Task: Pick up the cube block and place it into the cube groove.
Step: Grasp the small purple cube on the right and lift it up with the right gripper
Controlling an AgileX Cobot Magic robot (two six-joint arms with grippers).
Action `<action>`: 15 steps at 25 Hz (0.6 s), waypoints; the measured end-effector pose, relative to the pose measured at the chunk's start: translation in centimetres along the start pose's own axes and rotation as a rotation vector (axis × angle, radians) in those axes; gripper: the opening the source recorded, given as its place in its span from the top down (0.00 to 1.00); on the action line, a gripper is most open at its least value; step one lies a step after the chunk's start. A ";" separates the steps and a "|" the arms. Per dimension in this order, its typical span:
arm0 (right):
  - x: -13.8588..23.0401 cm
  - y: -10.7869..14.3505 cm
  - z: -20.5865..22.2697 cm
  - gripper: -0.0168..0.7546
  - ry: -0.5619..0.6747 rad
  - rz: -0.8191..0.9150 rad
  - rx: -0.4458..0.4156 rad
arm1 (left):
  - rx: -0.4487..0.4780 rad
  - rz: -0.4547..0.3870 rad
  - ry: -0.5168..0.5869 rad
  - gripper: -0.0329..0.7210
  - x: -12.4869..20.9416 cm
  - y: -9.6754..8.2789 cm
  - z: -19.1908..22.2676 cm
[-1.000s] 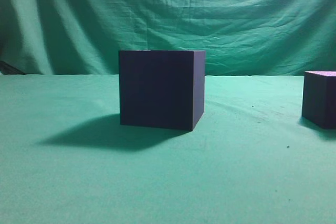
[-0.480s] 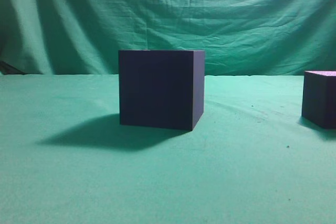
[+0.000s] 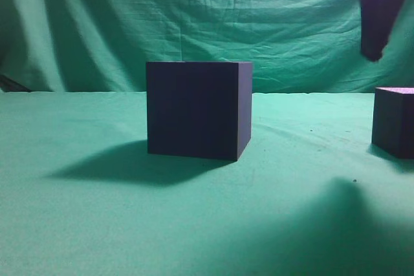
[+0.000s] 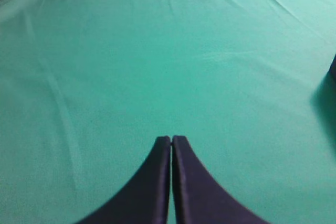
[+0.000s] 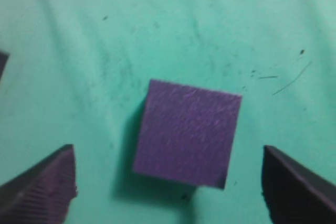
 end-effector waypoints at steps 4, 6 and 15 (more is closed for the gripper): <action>-0.7 -1.0 1.6 0.14 -0.020 0.048 0.082 | 0.000 0.000 0.000 0.96 0.0 0.0 0.0; -0.9 -1.1 2.5 0.14 -0.018 0.061 0.101 | 0.000 0.000 0.000 0.96 0.0 0.0 0.0; -0.8 -0.9 5.0 0.44 0.011 0.069 0.116 | 0.000 0.000 0.000 0.96 0.0 0.0 0.0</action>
Point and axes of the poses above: a point on each arm's last joint axis where the gripper is mounted, z pointing out along that axis toward the gripper, y along the wrist's bending axis when the last joint is at zero, x = y × z, the point moved 8 cm from there along z, pointing out along that axis toward the gripper, and after that the axes turned 14 degrees about z, right-handed, at the moved point
